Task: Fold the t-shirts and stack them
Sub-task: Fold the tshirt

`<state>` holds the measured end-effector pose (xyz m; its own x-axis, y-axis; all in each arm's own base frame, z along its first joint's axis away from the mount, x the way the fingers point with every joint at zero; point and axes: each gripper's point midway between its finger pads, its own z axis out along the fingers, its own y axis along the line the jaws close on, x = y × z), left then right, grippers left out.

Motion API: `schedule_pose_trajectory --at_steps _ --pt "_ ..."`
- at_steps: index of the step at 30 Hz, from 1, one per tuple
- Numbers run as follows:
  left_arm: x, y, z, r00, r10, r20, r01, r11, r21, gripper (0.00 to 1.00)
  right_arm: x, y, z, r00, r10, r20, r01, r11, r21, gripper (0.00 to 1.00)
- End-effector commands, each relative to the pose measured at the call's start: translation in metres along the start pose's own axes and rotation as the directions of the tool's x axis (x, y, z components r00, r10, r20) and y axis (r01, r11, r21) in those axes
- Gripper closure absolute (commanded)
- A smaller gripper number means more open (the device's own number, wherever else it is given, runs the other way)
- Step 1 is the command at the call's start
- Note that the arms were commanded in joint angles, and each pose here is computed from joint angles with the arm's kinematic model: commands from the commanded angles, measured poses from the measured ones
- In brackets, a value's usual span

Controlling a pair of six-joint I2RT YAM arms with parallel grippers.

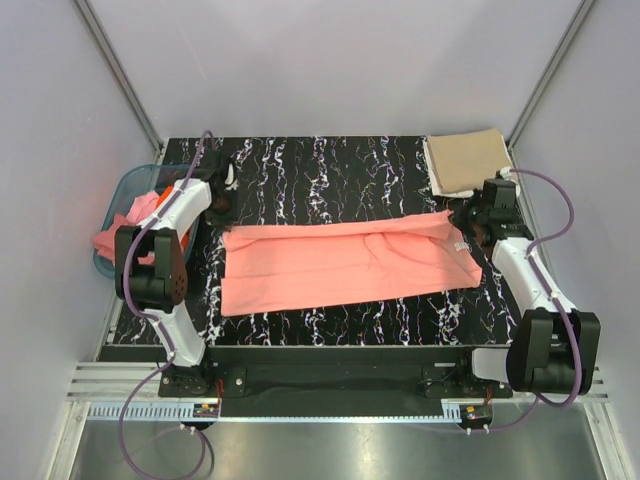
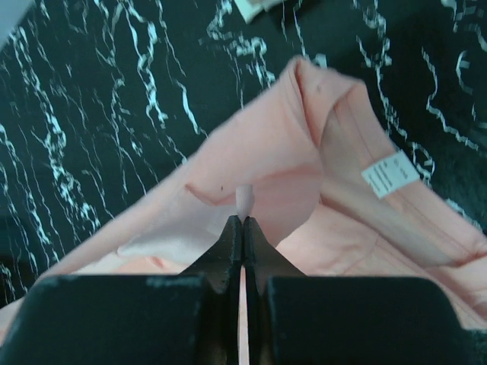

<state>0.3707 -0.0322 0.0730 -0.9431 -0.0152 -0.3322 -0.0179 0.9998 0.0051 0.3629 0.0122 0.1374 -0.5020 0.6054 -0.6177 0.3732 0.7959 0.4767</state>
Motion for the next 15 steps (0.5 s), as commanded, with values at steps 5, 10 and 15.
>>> schedule_pose_trajectory --at_steps 5,10,15 --pt "-0.046 0.019 -0.015 0.992 0.020 0.126 -0.006 0.993 -0.115 1.00 -0.072 0.020 0.007 0.985 -0.046 0.169 0.041 0.999 0.032 1.00" --pt "-0.045 0.025 -0.024 0.987 0.011 0.159 0.012 0.990 -0.141 1.00 -0.065 0.018 0.001 0.985 -0.068 0.161 0.065 0.998 0.022 1.00" --pt "-0.010 0.033 -0.012 0.996 -0.007 0.094 0.024 0.982 -0.187 1.00 -0.046 0.004 -0.016 0.986 -0.084 0.146 0.079 0.996 0.039 1.00"
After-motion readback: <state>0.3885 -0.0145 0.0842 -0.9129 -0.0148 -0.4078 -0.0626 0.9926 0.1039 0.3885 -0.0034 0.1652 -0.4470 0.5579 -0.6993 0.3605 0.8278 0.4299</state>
